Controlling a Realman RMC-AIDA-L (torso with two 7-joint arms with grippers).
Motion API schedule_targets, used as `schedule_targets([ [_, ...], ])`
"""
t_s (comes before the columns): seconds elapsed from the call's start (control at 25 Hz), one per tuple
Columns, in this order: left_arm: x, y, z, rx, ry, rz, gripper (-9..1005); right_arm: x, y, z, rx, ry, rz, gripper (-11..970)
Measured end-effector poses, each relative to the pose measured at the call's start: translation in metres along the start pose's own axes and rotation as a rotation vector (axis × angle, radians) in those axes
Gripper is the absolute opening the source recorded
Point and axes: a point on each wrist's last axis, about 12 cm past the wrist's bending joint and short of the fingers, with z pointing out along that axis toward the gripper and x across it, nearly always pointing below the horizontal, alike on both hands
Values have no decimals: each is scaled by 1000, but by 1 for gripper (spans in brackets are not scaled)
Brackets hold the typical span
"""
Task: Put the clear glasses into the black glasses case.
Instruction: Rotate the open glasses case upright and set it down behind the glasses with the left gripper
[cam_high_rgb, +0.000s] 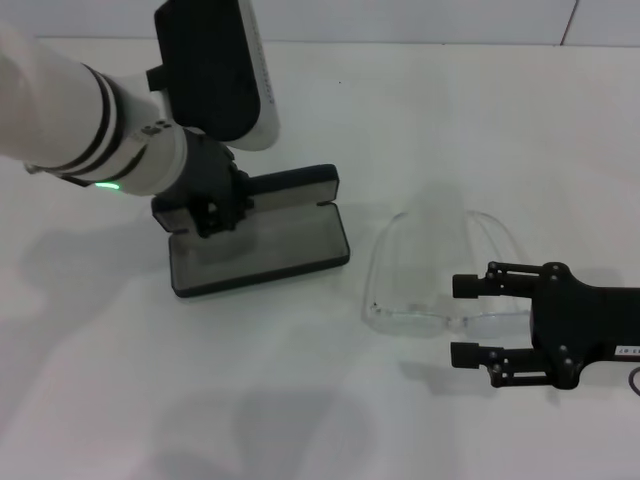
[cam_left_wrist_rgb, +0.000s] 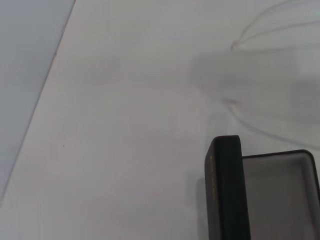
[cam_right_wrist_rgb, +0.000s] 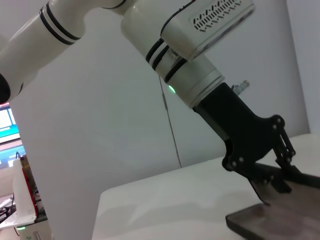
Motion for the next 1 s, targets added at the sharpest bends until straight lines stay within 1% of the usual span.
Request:
schedule_targets([
  [0.16,1,3,-6,-23,-3,-1,199,2,1,-1,5,-8,8,738],
  [0.28,3,4,-6,-25,1,9,199,2,1,-1,7,-10,8,738],
  [0.52,7,-3,2,31,40,26,199,1,1,0,8,-18,-4,738],
  [0.6,5,-5,3,39,38,40,199,0,1,0,10,-22,-4,737],
  [0.8,-3,-16,10,60,56,91,199,-1,0,1,3,-24,-9,737],
  [1.0,-7,-20,15,69,48,108,199,-2,1,1,-4,-29,-9,737],
])
